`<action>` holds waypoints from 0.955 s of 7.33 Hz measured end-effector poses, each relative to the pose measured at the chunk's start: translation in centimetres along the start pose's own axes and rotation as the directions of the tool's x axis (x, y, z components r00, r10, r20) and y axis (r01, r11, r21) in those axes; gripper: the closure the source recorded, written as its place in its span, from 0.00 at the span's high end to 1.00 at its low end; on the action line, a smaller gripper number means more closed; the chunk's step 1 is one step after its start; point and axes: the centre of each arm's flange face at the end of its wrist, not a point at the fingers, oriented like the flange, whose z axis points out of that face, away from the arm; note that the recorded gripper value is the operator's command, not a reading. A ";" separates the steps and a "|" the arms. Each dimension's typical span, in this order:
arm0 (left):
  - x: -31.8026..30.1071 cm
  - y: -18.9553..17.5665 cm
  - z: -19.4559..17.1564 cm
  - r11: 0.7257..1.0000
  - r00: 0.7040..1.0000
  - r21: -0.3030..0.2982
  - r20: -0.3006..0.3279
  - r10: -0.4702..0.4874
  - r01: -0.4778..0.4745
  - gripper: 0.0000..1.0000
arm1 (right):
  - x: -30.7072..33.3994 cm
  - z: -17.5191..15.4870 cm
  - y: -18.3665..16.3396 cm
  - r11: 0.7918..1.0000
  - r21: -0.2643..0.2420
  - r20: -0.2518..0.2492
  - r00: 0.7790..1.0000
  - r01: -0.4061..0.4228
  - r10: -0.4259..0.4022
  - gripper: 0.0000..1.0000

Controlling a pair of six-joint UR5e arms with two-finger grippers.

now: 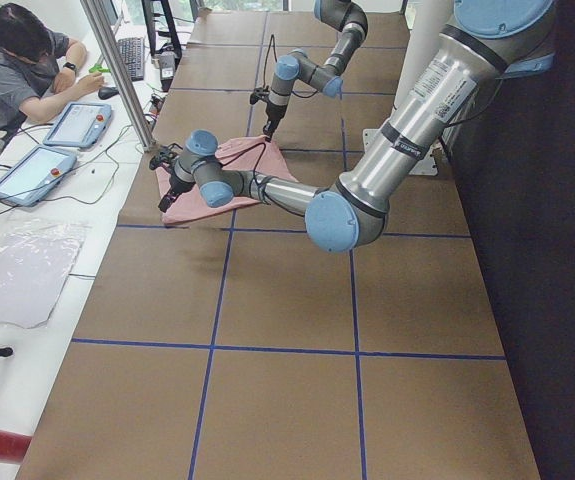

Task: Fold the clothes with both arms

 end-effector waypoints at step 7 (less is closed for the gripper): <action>4.8 3.9 -4.3 0.990 0.978 -0.031 -0.155 -0.140 0.137 1.00 | 10.7 -7.3 19.2 0.994 0.107 0.103 0.995 0.006 -0.017 0.00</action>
